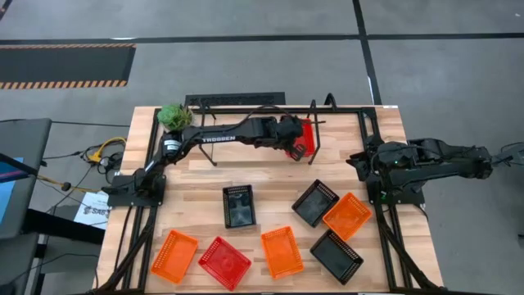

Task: Stack baskets on shelf by color
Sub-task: Stack the top red bin on top of the red bin on the shelf

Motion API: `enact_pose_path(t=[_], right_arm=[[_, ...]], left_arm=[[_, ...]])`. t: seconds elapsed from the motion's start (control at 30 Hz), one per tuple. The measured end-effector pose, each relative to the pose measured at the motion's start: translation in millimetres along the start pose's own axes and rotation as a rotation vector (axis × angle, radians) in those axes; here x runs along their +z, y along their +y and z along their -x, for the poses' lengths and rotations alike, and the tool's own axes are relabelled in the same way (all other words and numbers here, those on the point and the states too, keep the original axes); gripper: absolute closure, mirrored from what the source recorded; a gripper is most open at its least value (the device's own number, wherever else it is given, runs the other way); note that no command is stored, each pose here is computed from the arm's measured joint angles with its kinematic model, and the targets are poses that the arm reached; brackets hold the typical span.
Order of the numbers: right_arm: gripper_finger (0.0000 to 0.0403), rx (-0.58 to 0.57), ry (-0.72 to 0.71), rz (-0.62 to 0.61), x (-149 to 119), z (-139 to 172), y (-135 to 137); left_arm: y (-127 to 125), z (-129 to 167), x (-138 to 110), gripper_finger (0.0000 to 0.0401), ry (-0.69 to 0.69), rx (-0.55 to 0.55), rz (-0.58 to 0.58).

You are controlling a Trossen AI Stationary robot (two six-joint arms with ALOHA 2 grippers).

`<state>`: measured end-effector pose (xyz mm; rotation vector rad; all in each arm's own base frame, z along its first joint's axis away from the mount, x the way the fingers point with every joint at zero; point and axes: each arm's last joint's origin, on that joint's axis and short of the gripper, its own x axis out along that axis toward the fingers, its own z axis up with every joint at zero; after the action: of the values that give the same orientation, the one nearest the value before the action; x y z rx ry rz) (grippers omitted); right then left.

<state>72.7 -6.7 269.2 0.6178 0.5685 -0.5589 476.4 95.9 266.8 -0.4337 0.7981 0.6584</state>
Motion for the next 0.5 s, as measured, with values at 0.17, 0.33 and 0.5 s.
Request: enact_pose_path(t=[0.17,0.33,0.5], right_arm=[[0.0243,0.0,0.0,0.0,0.0,0.1,0.0],[0.0243,0.0,0.0,0.0,0.0,0.0,0.0],[0.0243,0.001,0.0,-0.001,0.0,0.1,0.0]], left_arm=[[6.9,-4.5,0.1,0.0401,0.017,0.009,0.008],[9.6,-5.1,0.6,0.0401,0.023,0.018,0.007],[10.4,-10.4,-3.2,0.0401,0.052,0.029,-0.002]])
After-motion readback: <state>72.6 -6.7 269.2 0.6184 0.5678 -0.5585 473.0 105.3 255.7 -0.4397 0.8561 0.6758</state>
